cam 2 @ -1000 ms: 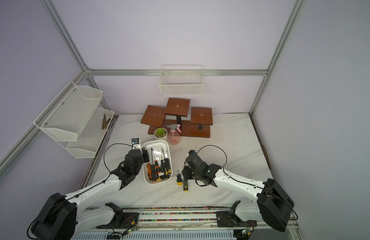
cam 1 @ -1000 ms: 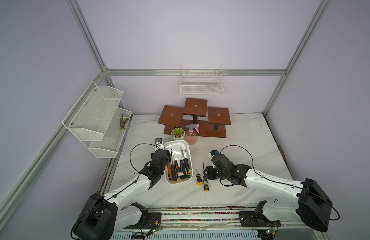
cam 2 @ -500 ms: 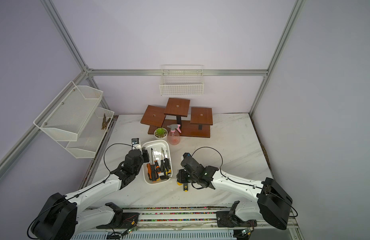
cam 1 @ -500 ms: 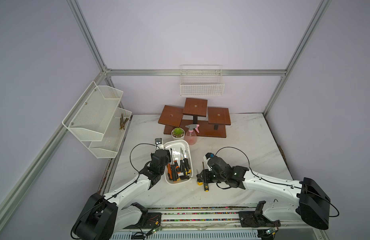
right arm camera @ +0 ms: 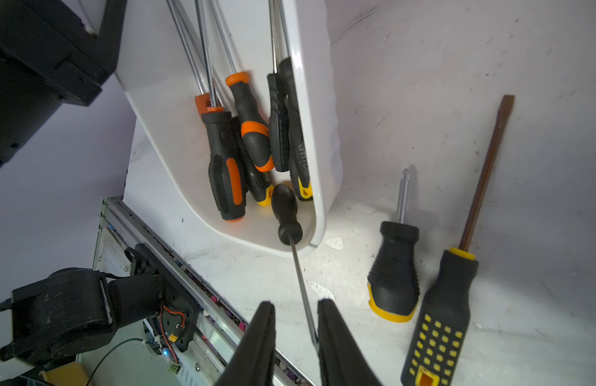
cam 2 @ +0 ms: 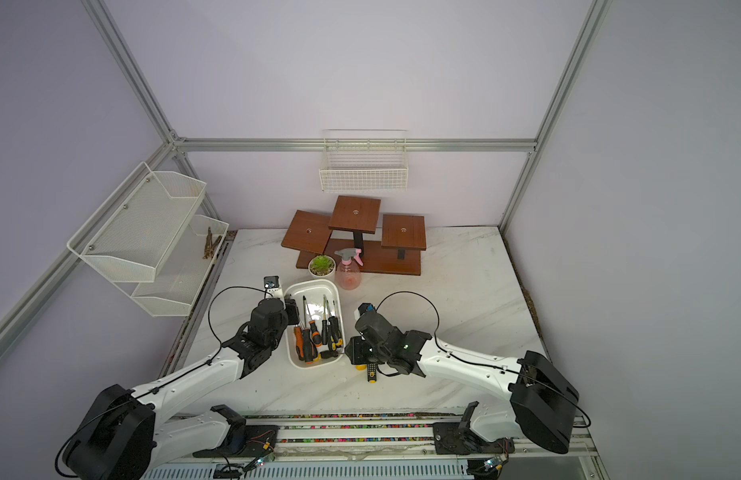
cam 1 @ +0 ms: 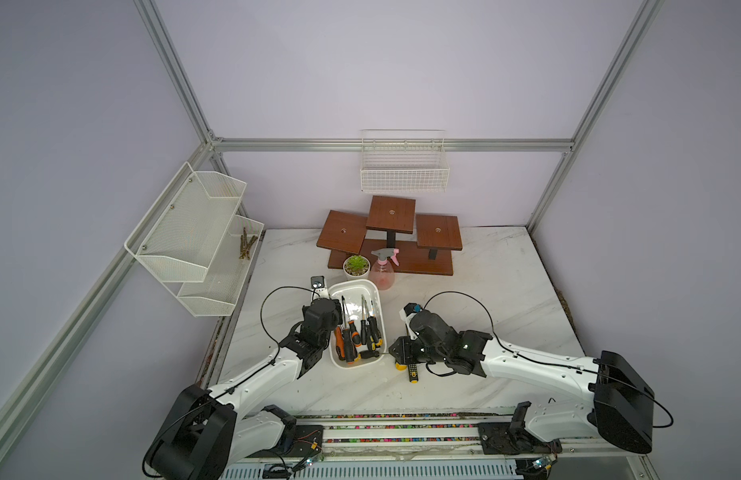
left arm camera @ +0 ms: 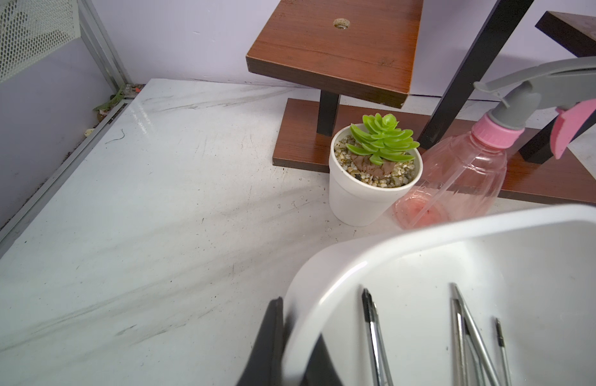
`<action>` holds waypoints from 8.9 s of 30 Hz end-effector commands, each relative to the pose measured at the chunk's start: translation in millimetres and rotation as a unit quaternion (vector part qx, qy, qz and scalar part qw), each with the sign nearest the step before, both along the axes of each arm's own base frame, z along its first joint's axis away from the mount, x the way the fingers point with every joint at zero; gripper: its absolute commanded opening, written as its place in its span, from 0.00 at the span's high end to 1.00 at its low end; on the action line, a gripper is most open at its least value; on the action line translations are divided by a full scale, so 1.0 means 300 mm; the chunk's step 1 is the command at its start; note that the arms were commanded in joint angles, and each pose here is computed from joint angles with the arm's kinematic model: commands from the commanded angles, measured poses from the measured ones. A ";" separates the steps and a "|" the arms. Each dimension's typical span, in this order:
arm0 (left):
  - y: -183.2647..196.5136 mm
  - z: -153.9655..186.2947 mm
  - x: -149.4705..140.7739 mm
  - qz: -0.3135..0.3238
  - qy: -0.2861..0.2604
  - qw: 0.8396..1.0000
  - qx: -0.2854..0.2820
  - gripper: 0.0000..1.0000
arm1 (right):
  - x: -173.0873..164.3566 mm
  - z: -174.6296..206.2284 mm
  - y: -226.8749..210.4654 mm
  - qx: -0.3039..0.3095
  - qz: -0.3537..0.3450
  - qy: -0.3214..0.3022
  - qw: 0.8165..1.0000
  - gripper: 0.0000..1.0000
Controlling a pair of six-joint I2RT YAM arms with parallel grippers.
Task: Take out the screwdriver from the storage box
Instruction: Adjust the screwdriver in the storage box, then pick up the screwdriver from the storage box, then place the screwdriver at the center of the board.
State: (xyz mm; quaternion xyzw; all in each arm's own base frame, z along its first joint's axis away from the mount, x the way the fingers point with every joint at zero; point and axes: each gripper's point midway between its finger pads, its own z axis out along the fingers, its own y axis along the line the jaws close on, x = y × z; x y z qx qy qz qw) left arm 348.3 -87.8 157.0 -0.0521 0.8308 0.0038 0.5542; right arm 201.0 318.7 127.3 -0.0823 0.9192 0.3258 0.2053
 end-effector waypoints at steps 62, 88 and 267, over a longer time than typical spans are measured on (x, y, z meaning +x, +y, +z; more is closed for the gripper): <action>-0.006 0.082 0.039 0.015 -0.033 0.999 -0.012 1.00 | 0.142 -0.044 0.086 -0.073 -0.030 -0.052 0.996 0.85; -0.010 0.076 0.044 0.014 -0.029 0.999 -0.011 1.00 | 0.323 -0.049 0.369 -0.093 0.042 -0.088 0.991 0.89; -0.009 0.076 0.047 0.013 -0.030 0.999 -0.004 1.00 | 0.057 -0.362 -0.291 -0.194 -0.007 0.099 0.976 0.94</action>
